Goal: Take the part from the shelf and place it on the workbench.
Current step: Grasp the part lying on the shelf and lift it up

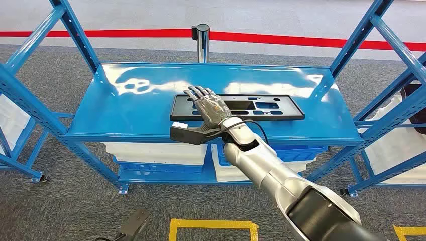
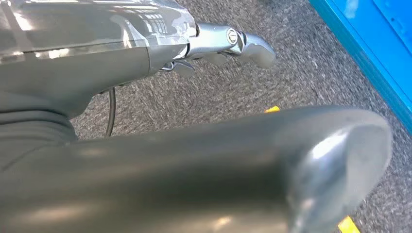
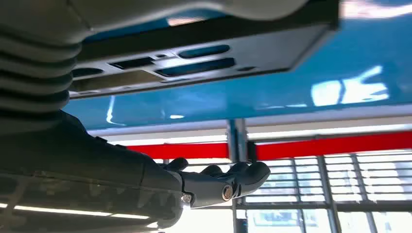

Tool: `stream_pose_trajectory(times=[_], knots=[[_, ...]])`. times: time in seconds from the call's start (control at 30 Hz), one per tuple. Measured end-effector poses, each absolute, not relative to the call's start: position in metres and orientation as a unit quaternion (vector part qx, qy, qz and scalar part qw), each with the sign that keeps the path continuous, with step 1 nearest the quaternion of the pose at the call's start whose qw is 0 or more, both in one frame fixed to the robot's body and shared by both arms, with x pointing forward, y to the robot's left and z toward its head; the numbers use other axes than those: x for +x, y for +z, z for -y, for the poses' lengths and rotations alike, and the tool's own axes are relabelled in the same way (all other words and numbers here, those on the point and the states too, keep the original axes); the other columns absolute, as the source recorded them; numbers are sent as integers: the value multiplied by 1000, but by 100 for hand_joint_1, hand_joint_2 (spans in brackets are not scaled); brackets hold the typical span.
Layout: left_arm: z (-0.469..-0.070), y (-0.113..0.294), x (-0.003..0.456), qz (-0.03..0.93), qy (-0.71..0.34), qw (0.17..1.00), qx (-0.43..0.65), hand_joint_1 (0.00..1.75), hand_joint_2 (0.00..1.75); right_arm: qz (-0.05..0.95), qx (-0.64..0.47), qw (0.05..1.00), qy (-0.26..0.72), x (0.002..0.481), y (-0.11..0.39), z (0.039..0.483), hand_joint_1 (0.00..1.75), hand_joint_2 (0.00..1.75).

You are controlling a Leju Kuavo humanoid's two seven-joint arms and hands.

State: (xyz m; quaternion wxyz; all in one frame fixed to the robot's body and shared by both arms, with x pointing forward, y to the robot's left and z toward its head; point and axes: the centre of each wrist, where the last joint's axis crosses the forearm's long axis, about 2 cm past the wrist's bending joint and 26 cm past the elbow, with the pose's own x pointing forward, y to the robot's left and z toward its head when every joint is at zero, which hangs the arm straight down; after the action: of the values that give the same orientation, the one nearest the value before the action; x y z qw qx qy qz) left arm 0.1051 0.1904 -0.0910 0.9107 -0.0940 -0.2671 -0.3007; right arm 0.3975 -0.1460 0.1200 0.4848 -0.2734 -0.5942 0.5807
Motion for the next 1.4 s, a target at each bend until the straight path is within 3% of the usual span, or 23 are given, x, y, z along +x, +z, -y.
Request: stream_pose_trajectory(times=[0.4, 0.97, 1.4], knots=[[-193, -92, 104, 264, -303, 911, -91, 0, 0, 560, -355, 501, 557, 391, 97, 183, 0, 175], [-192, -92, 104, 266, -307, 909, -91, 0, 0, 568, -406, 602, 388, 399, 101, 212, 0, 175], [-192, -92, 104, 265, -312, 908, -91, 0, 0, 508, -372, 543, 556, 394, 91, 210, 0, 175]])
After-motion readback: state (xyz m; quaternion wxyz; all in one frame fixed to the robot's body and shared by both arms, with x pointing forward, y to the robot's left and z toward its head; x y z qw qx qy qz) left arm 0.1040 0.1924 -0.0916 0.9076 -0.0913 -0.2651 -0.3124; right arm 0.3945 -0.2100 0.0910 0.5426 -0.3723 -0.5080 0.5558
